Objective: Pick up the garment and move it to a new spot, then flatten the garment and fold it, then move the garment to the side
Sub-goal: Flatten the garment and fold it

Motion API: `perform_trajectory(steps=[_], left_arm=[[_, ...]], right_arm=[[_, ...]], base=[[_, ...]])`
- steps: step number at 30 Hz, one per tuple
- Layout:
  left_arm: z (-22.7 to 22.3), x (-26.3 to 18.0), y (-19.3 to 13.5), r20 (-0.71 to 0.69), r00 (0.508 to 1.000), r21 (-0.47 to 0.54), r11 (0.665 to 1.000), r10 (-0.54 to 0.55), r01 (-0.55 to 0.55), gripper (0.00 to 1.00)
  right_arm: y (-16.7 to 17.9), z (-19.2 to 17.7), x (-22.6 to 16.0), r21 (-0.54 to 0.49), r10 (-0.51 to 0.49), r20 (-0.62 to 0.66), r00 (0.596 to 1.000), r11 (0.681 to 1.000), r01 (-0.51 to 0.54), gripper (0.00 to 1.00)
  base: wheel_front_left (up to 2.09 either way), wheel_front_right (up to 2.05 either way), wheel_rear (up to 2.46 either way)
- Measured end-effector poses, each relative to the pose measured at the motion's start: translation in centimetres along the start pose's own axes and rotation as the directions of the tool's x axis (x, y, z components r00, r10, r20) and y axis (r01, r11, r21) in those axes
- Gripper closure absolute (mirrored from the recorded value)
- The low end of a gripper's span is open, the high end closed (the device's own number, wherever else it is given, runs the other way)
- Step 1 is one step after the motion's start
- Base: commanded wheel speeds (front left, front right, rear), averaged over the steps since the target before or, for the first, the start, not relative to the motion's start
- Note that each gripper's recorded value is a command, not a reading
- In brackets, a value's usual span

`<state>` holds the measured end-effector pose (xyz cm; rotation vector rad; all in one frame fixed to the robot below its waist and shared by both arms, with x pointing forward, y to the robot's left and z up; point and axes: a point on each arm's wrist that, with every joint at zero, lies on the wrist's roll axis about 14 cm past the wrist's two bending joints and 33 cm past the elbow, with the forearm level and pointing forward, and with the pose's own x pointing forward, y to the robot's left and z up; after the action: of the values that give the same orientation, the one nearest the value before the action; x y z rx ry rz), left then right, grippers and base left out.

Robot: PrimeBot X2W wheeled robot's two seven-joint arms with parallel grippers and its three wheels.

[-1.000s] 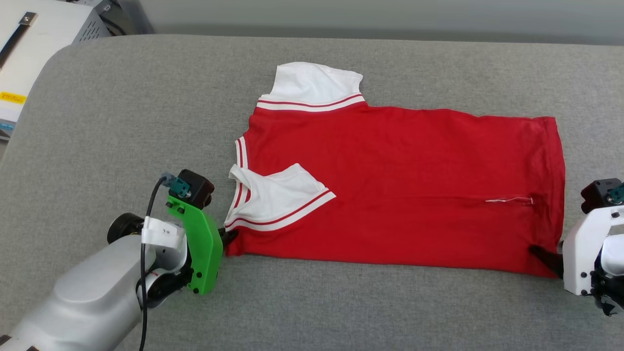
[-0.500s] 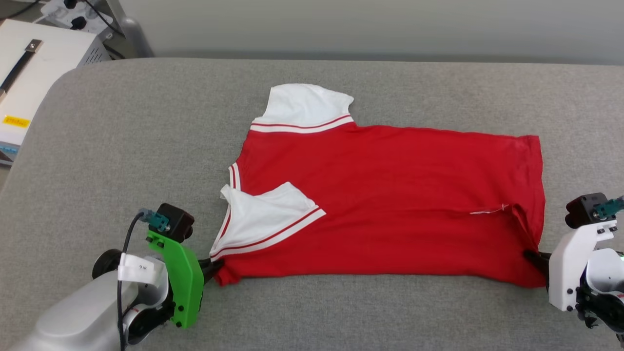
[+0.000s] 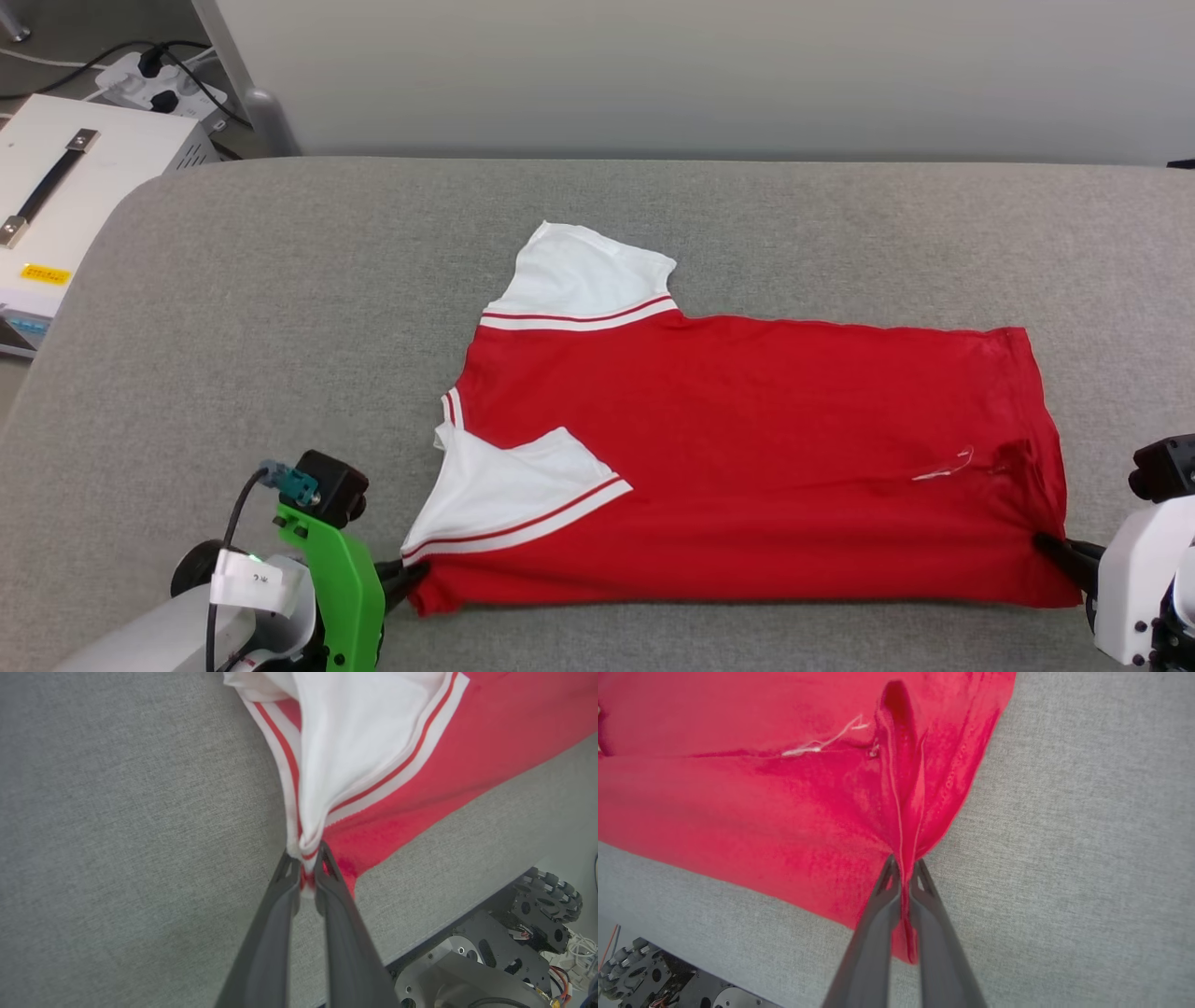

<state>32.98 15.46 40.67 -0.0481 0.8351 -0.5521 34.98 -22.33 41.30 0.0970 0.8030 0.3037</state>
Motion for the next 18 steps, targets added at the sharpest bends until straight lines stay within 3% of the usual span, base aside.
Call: perform_trajectory(steps=[11,12,13,14,15,18], left_arm=[[-2.2,1.8,0.9,-0.064,0.998,-0.07,0.997,0.018,-0.022,1.0],[-2.1,1.8,1.0,-0.058,0.998,-0.072,0.997,0.022,-0.026,0.09],[-2.1,1.8,1.2,-0.052,0.998,-0.072,0.997,0.028,-0.032,0.0],[-1.9,1.7,1.4,-0.037,0.999,-0.072,0.997,0.036,-0.039,0.0],[-1.5,1.4,1.7,-0.017,0.999,-0.066,0.997,0.049,-0.05,0.0],[-0.1,0.4,2.9,0.042,0.995,-0.054,0.995,0.087,-0.085,0.0]], right_arm=[[-0.2,-3.4,1.7,0.105,-0.009,-0.107,0.994,0.994,0.02,1.0],[-0.1,-3.3,1.8,0.109,-0.008,-0.1,0.995,0.994,0.019,1.0],[-0.1,-3.2,1.8,0.111,-0.009,-0.091,0.996,0.994,0.019,0.87],[-0.1,-3.0,1.8,0.1,-0.014,-0.073,0.997,0.995,0.021,0.58],[-0.2,-2.2,1.7,0.081,-0.024,-0.033,0.999,0.996,0.027,0.0],[-0.3,-0.4,1.3,0.051,-0.038,0.054,0.998,0.998,0.035,0.0]], base=[[0.0,0.0,0.0],[0.0,0.0,0.0],[0.0,0.0,0.0],[0.0,0.0,0.0],[0.0,0.0,0.0],[0.0,0.0,0.0]])
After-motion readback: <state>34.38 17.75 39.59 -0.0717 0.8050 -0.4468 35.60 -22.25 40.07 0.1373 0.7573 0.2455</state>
